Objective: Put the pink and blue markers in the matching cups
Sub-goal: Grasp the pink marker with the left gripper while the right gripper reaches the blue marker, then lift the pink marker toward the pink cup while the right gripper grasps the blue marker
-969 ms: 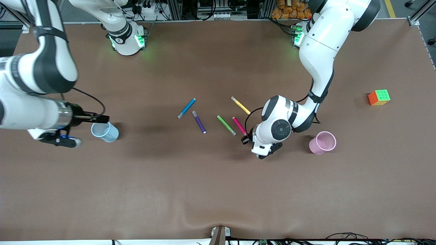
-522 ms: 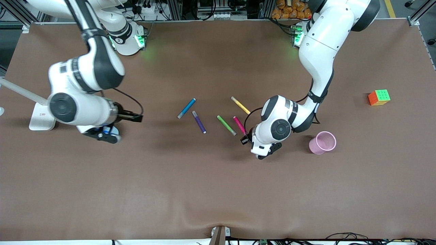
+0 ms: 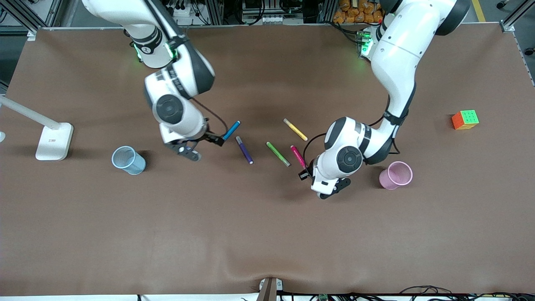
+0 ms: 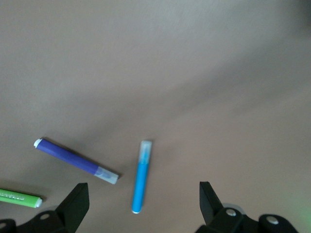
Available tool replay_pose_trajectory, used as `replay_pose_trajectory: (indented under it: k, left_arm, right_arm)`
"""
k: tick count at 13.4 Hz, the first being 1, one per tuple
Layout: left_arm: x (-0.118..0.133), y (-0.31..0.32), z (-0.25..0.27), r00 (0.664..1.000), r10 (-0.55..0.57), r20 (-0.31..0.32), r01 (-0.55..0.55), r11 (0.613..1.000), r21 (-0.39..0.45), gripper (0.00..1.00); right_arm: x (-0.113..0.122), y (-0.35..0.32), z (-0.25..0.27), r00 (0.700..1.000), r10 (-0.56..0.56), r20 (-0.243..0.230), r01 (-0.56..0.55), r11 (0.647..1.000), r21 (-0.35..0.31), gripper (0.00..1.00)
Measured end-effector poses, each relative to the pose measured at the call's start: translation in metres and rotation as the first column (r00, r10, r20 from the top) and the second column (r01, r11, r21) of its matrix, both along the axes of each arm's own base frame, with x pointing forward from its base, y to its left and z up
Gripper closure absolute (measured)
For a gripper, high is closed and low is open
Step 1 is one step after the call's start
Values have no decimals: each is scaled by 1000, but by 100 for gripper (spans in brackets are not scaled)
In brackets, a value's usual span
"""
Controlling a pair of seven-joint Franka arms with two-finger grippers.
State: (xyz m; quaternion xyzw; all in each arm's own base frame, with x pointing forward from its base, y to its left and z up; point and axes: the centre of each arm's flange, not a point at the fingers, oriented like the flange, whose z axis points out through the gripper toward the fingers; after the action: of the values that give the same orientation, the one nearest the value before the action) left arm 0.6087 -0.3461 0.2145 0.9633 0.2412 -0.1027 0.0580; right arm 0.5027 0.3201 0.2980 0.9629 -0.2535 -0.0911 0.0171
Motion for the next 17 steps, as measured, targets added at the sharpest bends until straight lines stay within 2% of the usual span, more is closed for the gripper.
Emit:
replay_pose_trajectory:
  k: [3, 5, 6, 7, 8, 10, 12, 15, 17]
  left_arm:
    - [9, 20, 44, 1000, -26, 18, 25, 999, 49, 83]
    - [13, 35, 74, 997, -71, 44, 66, 992, 108, 83]
    - [15, 42, 88, 994, -93, 56, 86, 988, 127, 83]
    - [16, 49, 102, 991, -117, 65, 107, 985, 135, 83]
    - [18, 58, 114, 987, -147, 69, 137, 981, 140, 83]
    - [24, 86, 140, 971, -226, 74, 211, 963, 167, 83]
    - [32, 121, 164, 958, -272, 86, 253, 949, 187, 83]
    - [41, 165, 188, 959, -261, 111, 233, 948, 215, 83]
    - [44, 181, 191, 955, -273, 114, 235, 935, 265, 83]
  right_arm:
    - [-17, 9, -25, 1000, -26, -4, 26, 1000, -17, 0]
    - [-22, 0, -48, 998, -42, 40, 42, 999, 0, 0]
    - [-27, -3, -62, 997, -46, 62, 46, 999, 9, 4]
    - [-32, -4, -76, 996, -47, 70, 47, 999, 10, 4]
    - [-37, -3, -86, 996, -54, 70, 54, 999, 7, 11]
    - [-40, 1, -95, 996, -61, 66, 61, 998, 1, 37]
    - [-40, 1, -97, 995, -68, 67, 68, 998, 2, 57]
    - [-40, 2, -102, 994, -81, 75, 81, 997, 5, 58]
    - [-40, 2, -106, 993, -87, 78, 87, 996, 6, 57]
